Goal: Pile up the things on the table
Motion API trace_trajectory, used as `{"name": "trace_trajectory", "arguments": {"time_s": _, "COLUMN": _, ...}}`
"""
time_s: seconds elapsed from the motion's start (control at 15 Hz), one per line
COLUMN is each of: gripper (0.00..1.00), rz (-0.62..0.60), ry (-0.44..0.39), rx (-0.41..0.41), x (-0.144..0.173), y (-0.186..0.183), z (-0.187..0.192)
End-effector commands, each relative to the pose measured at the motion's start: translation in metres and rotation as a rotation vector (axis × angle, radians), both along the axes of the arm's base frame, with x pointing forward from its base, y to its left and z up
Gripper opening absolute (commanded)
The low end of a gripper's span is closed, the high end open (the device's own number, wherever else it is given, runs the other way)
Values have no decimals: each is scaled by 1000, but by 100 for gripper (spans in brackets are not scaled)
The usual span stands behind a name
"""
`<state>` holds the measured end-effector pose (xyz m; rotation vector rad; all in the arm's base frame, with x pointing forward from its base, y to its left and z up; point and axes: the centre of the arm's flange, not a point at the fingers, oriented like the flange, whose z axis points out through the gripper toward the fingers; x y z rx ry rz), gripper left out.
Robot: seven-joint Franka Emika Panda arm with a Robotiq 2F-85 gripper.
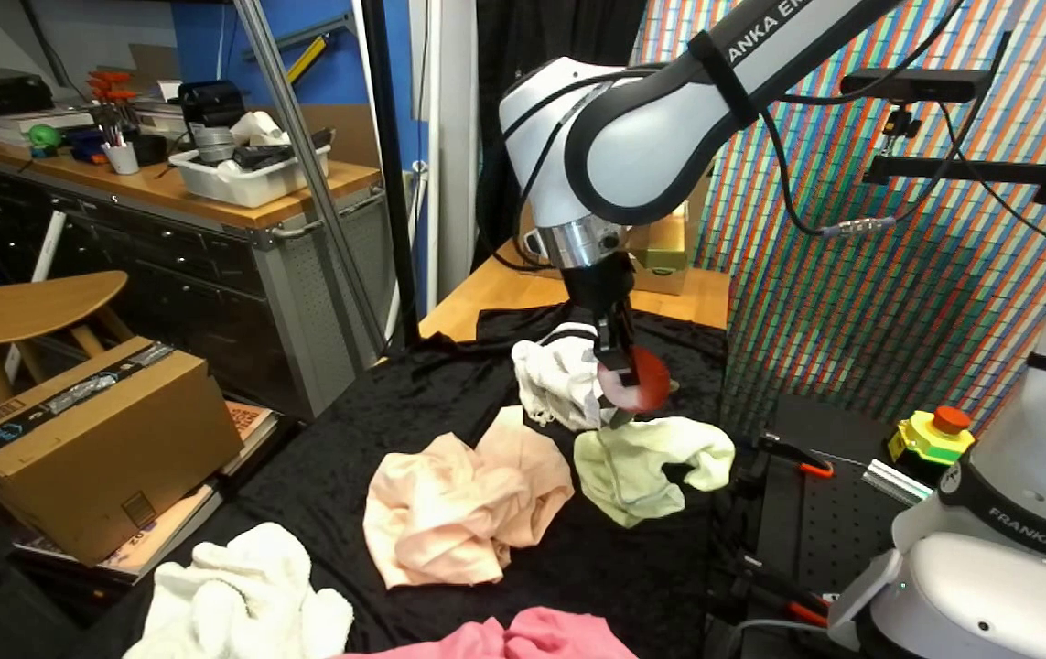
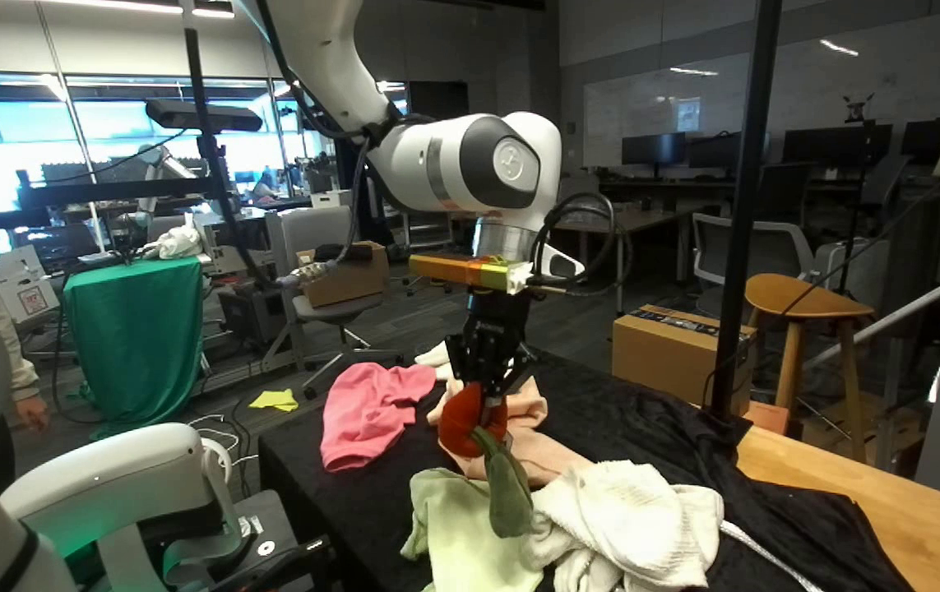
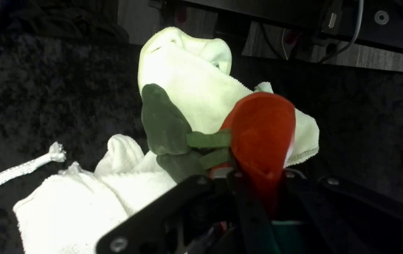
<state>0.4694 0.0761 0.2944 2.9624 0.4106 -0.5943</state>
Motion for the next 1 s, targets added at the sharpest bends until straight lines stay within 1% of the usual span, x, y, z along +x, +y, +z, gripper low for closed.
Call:
{"name": "trace_trajectory", "arguments": {"time_s": 0.0, "gripper": 8, "rz": -103, "ry": -44, "rx": -3, "x": 7, "y": -10, "z": -25}}
{"name": "trace_trajectory", "arguments": {"time_s": 0.2, "gripper": 8, "rz": -173, "ry": -70, "rx": -3, "x": 22, "y": -13, "z": -44}}
{"name": "trace_trajectory", "arguments": {"time_s": 0.47, "gripper": 9, "rz": -210, "ry": -82, "rx": -12, "x": 30, "y": -9, "z": -66}}
{"name": "trace_trajectory", "arguments": {"time_s": 0.53, "gripper": 20, "rz": -219, "ry": -83, "rx": -11, "x": 31, "y": -9, "z": -66}}
{"name": "trace_trajectory", "arguments": {"time_s": 0.6, "gripper": 39, "rz": -221, "ry": -86, "rx": -13, "x": 31, "y": -9, "z": -67}}
{"name": "trace_trajectory", "arguments": {"time_s": 0.67, "gripper": 44, "rz": -227, "ry": -89, "rx": -13, "x": 32, "y": -9, "z": -67}}
{"name": "trace_trajectory", "arguments": {"time_s": 0.73, "gripper": 53, "rz": -230, "ry": -90, "rx": -12, "x": 32, "y": -9, "z": -66}}
{"name": "trace_trajectory", "arguments": {"time_s": 0.87, "gripper": 67, "rz": -234, "ry": -100, "rx": -9, "x": 33, "y": -9, "z": -59}}
{"name": "trace_trajectory", "arguments": {"time_s": 0.93, "gripper": 77, "rz": -235, "ry": -108, "rx": -14, "x": 34, "y": -9, "z": -56}}
